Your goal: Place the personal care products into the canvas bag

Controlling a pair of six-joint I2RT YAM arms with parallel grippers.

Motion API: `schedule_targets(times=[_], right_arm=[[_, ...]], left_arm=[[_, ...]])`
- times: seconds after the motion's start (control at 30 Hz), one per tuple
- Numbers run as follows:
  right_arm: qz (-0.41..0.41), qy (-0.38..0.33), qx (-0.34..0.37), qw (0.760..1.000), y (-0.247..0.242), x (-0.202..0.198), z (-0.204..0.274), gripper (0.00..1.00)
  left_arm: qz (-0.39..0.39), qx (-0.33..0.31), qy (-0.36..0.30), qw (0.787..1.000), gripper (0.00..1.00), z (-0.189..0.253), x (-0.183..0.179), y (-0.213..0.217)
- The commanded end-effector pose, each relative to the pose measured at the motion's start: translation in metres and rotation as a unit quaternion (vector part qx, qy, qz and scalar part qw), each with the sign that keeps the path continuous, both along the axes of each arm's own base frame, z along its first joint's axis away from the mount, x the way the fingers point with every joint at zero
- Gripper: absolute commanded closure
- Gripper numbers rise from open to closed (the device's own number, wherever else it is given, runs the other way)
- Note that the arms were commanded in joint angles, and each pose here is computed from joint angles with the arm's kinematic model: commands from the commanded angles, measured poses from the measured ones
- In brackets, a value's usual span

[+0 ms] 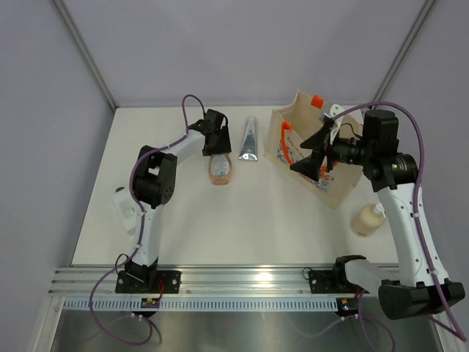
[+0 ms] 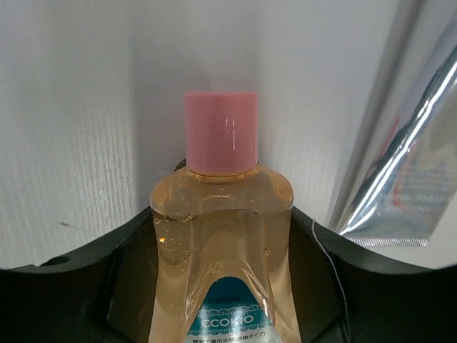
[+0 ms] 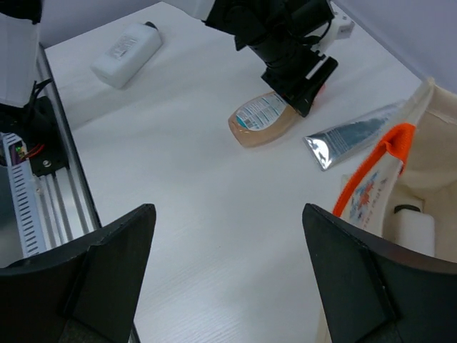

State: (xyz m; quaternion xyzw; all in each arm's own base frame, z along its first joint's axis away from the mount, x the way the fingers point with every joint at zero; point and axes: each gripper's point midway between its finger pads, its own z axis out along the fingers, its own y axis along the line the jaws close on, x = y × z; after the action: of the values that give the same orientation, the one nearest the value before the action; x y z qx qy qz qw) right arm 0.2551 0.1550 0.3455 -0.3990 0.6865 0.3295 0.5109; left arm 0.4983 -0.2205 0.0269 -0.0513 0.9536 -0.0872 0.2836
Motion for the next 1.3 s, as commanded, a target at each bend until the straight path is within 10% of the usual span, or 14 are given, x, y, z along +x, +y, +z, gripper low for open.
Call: schedule_targets(times=[0.0, 0.17, 0.43, 0.97, 1.1, 1.27], right_arm=[[0.037, 0.023, -0.030, 0.999, 0.023, -0.010, -0.003, 0.14], [0.032, 0.088, -0.056, 0.994, 0.069, -0.004, -0.035, 0.24], [-0.107, 0.197, -0.021, 0.974, 0.149, 0.026, -0.087, 0.11], [-0.074, 0.376, -0.025, 0.923, 0.222, 0.012, -0.176, 0.02], [-0.091, 0.382, -0.037, 0.919, 0.225, 0.019, -0.190, 0.07], [-0.076, 0.356, -0.031, 0.931, 0.224, 0.018, -0.180, 0.39]], left_arm=[[-0.034, -0.079, -0.043, 0.995, 1.00, 0.046, -0.004, -0.014], [-0.047, -0.211, -0.068, 0.974, 1.00, 0.104, -0.042, -0.021], [-0.030, -0.389, -0.086, 0.917, 1.00, 0.157, -0.114, -0.026], [-0.037, -0.458, -0.081, 0.884, 1.00, 0.181, -0.150, -0.031], [-0.033, -0.494, -0.063, 0.867, 1.00, 0.185, -0.150, -0.041], [-0.036, -0.503, -0.076, 0.860, 1.00, 0.195, -0.147, -0.043]])
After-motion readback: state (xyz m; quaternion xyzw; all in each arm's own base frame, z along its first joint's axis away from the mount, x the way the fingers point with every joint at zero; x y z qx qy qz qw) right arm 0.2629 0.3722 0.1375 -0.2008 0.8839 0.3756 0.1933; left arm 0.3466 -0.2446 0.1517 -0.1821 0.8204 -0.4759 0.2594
